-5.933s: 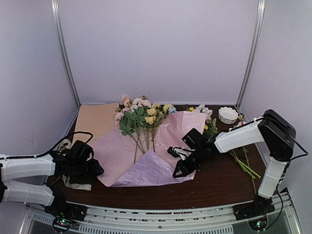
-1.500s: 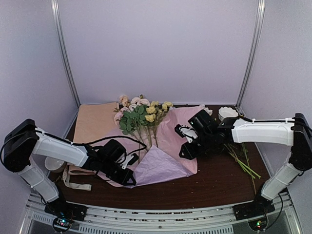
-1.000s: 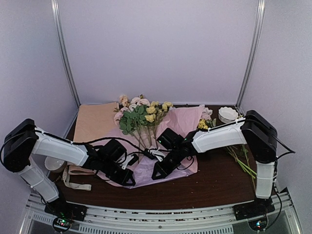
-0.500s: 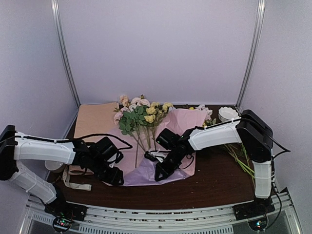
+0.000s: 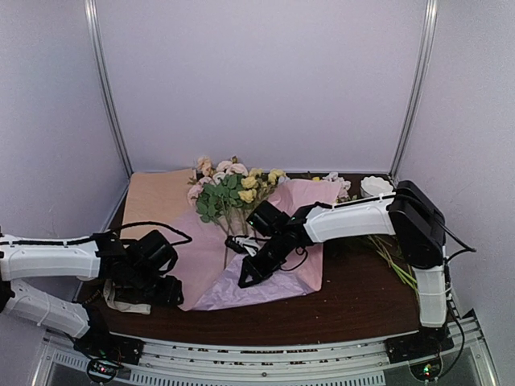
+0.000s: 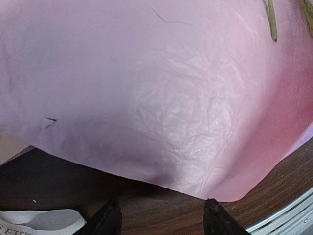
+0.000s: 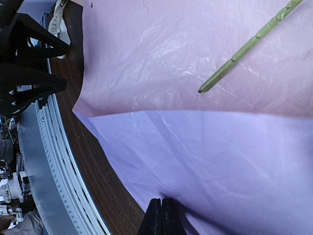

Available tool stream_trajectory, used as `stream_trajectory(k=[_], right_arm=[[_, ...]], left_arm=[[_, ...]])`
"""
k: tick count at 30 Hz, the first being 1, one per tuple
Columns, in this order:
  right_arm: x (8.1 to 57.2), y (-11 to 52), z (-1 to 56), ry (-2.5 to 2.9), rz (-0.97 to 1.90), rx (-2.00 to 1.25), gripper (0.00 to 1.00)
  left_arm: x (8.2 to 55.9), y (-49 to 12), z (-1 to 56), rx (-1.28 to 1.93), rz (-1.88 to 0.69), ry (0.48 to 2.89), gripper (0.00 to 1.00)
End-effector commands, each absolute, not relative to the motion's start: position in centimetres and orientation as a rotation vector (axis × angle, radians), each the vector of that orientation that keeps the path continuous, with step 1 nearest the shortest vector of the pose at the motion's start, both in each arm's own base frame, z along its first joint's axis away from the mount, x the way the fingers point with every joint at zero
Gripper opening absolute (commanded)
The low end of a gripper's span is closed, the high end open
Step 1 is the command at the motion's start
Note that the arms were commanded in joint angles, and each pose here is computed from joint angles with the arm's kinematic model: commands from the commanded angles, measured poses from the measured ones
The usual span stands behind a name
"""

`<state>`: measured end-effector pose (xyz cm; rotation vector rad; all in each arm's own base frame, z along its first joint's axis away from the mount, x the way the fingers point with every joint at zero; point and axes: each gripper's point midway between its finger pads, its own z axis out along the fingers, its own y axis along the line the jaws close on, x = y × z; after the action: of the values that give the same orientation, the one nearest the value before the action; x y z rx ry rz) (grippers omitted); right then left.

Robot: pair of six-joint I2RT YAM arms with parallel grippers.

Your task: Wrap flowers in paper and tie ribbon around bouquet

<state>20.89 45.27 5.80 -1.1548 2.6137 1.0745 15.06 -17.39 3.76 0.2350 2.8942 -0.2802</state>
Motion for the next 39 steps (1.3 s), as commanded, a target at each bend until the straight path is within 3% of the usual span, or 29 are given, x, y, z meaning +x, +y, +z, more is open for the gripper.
stream_trajectory(k=[1, 4, 9, 16, 23, 27, 34, 39], right_arm=[[21.5, 45.5, 3.4, 2.693, 1.051, -1.09, 0.0], [22.2, 45.4, 2.9, 2.705, 1.034, -1.058, 0.0], [22.5, 45.1, 2.1, 2.718, 1.009, -1.053, 0.0], [22.4, 45.1, 2.1, 2.71, 1.014, -1.071, 0.0], [22.2, 44.9, 1.9, 2.71, 1.006, -1.087, 0.0], [22.2, 44.9, 1.7, 2.714, 1.0, -1.093, 0.0], [22.3, 44.9, 1.8, 2.711, 0.99, -1.104, 0.0], [22.5, 44.9, 1.9, 2.709, 0.993, -1.105, 0.0]], left_arm=[[16.2, -15.4, 5.0, 0.019, -0.24, 2.841, 0.62], [16.8, -14.2, 6.0, -0.078, -0.219, 2.799, 0.64], [20.0, -10.3, 9.7, -0.282, -0.16, 2.62, 0.79], [24.7, -5.6, 11.0, -0.342, -0.073, 2.621, 0.8], [28.4, -0.6, 8.5, -0.497, 0.007, 2.653, 0.86], [30.4, -0.3, 7.3, -0.517, -0.032, 2.655, 0.81], [32.0, -0.8, 6.6, -0.473, -0.053, 2.695, 0.6], [32.1, -0.2, 6.9, -0.46, 0.006, 2.702, 0.58]])
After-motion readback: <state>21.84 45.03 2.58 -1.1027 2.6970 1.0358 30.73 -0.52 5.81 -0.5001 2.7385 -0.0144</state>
